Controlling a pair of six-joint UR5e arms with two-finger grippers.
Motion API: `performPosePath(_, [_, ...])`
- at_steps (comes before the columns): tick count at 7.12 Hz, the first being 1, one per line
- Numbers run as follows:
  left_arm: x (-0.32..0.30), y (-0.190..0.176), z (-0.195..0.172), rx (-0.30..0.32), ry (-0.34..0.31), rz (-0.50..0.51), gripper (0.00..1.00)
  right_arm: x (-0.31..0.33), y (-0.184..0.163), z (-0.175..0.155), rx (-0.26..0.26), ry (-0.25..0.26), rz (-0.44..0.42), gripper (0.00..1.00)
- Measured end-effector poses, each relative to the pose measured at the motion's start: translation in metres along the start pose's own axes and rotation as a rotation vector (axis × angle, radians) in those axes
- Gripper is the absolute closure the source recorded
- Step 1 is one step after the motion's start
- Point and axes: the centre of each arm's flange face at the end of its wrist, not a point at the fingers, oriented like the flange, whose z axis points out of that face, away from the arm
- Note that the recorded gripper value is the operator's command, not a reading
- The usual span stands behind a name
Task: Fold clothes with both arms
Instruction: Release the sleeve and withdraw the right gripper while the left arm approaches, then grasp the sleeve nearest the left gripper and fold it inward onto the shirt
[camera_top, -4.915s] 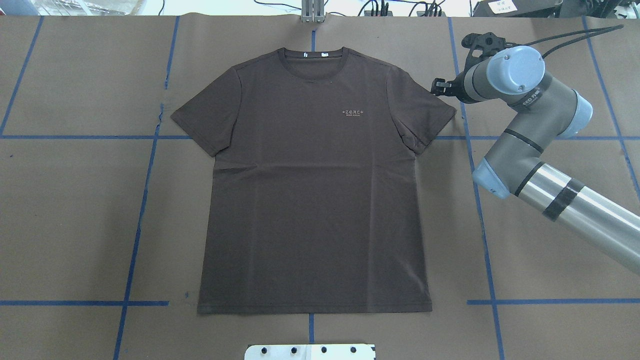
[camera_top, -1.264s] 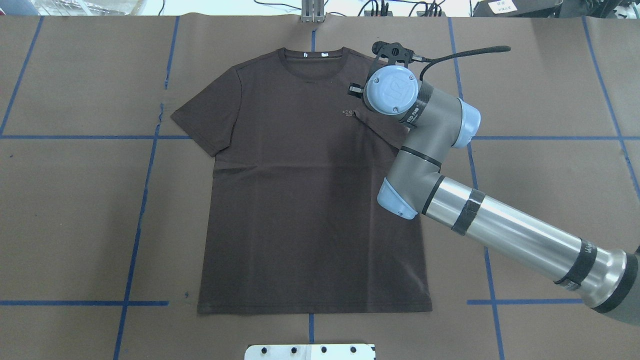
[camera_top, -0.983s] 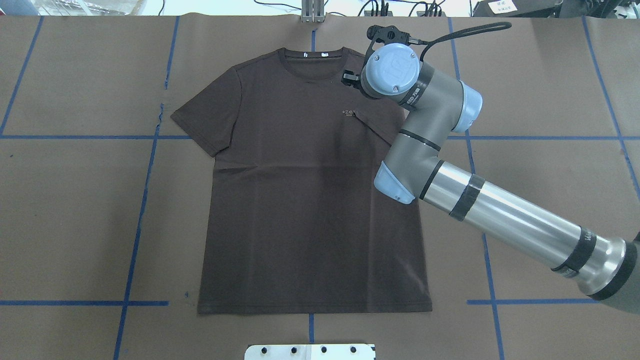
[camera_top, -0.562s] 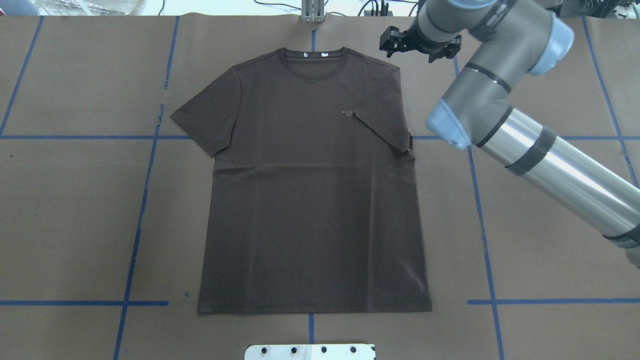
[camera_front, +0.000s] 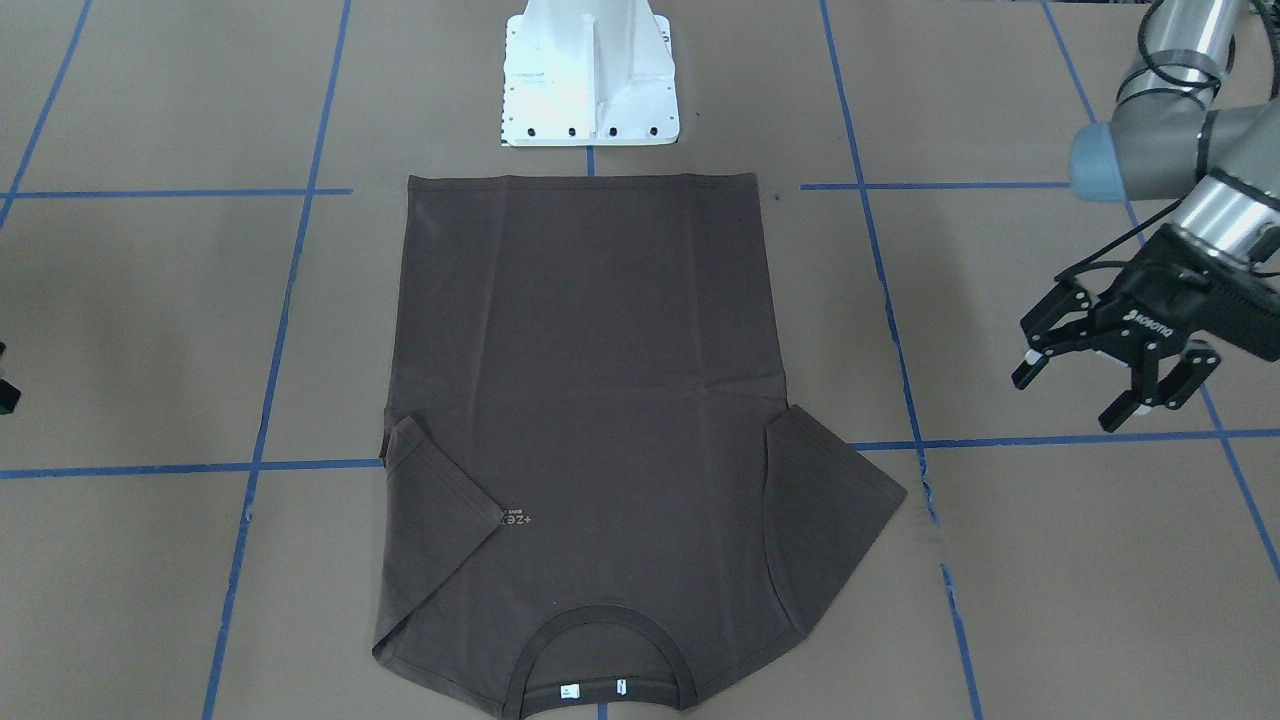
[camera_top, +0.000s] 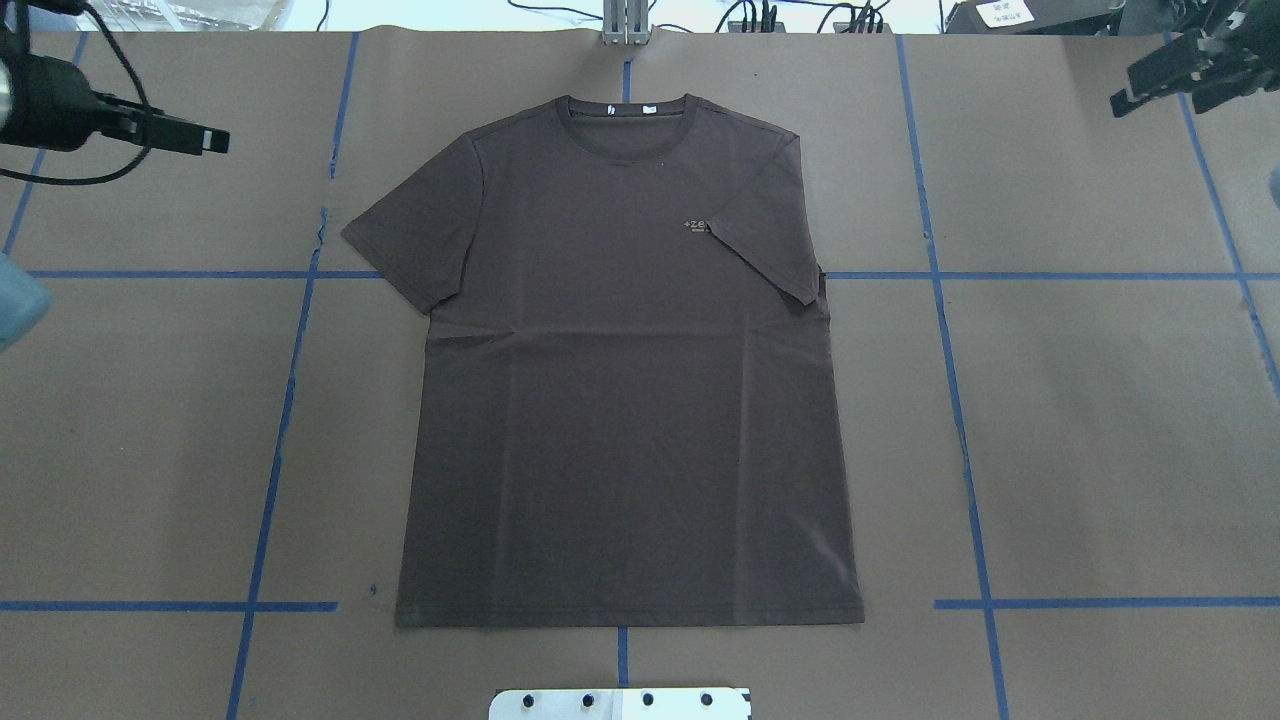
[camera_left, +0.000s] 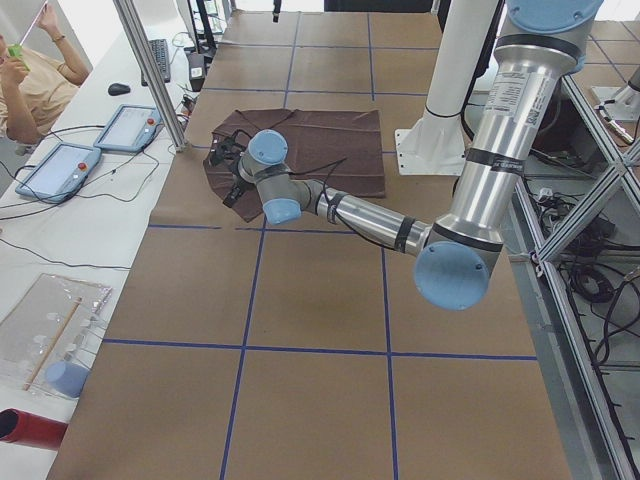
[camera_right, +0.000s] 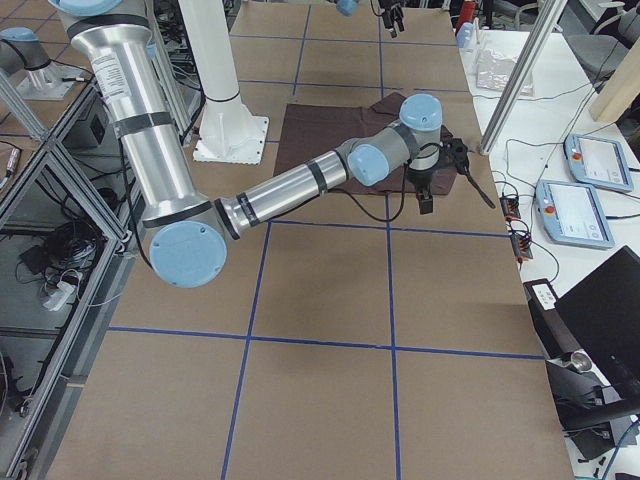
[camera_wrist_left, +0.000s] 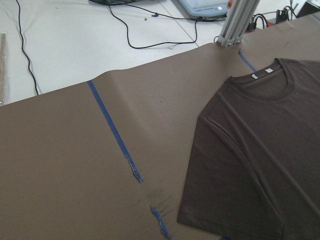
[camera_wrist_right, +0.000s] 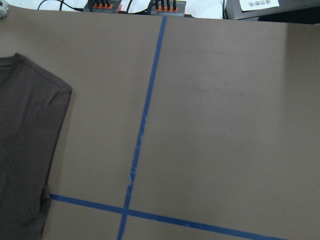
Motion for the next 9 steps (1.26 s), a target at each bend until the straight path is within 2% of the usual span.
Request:
performPosePath(1, [0.013,0.004,0.037,0.022,-0.058,-0.065,0.23,0.021,0.017,-0.006,-0.001,0.012,-0.008,0.0])
performPosePath(3, [0.025,0.012,0.099,0.057,-0.166,-0.153,0.23,0.033,0.029,-0.01,0.0,0.021,-0.008,0.0])
performPosePath(4, [0.026,0.022,0.121,0.065,-0.211,-0.166,0.38,0.035,0.03,-0.01,-0.001,0.024,-0.007,0.0])
performPosePath(5, [0.029,0.035,0.138,0.066,-0.243,-0.171,0.4,0.036,0.031,-0.009,-0.002,0.025,-0.004,0.0])
performPosePath(7, [0.035,0.051,0.164,0.045,-0.268,-0.171,0.41,0.037,0.032,-0.009,-0.003,0.027,-0.003,0.0])
performPosePath(9, [0.046,0.062,0.179,0.023,-0.265,-0.173,0.43,0.037,0.032,-0.008,-0.003,0.028,-0.002,0.0])
